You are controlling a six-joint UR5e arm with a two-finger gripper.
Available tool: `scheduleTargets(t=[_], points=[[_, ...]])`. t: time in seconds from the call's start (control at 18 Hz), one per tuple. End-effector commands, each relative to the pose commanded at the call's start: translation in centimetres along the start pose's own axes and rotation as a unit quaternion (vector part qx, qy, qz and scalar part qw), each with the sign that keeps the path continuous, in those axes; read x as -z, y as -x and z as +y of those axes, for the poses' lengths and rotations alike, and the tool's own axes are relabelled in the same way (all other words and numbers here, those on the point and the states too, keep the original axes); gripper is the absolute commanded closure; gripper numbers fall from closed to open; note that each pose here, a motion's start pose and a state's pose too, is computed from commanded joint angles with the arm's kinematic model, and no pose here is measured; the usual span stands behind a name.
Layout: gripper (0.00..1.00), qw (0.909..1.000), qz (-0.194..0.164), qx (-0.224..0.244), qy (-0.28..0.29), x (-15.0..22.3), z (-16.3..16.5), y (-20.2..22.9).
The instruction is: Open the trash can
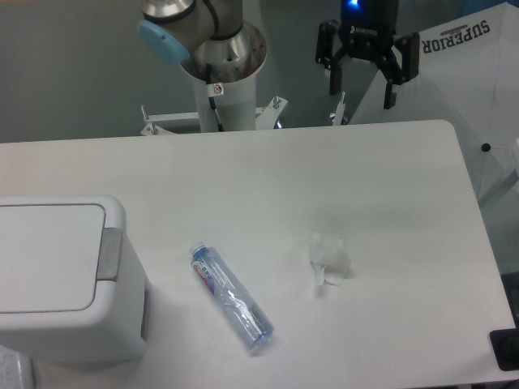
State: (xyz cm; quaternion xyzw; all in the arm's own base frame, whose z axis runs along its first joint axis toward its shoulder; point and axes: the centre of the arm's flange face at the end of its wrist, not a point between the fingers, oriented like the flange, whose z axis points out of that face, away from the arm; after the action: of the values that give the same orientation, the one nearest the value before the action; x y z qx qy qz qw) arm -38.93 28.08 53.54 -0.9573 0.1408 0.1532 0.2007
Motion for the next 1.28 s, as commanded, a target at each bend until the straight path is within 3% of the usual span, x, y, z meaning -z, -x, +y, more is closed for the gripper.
scheduleTargets(t=[0.28,0.5,0.72,0.89,1.06,1.28], points=[[0.0,1.0,0.002,0.003,-0.002,-0.2,0.0,0.2],[0.0,0.9989,0.002,0.046,-0.007,-0.2,-0.5,0.2],[0.0,0.9981,0.007,0.054,-0.027,-0.3,-1.9,0.0],[0.0,0.992,0.01,0.121,-0.037,-0.4,-3.4,0.1],[0.0,0.9886,-0.006,0.141,-0.052,-0.9,-6.2,0.0],[0.0,0.9708,0.0,0.23,-0.068,-1.2,-9.5,0.1]])
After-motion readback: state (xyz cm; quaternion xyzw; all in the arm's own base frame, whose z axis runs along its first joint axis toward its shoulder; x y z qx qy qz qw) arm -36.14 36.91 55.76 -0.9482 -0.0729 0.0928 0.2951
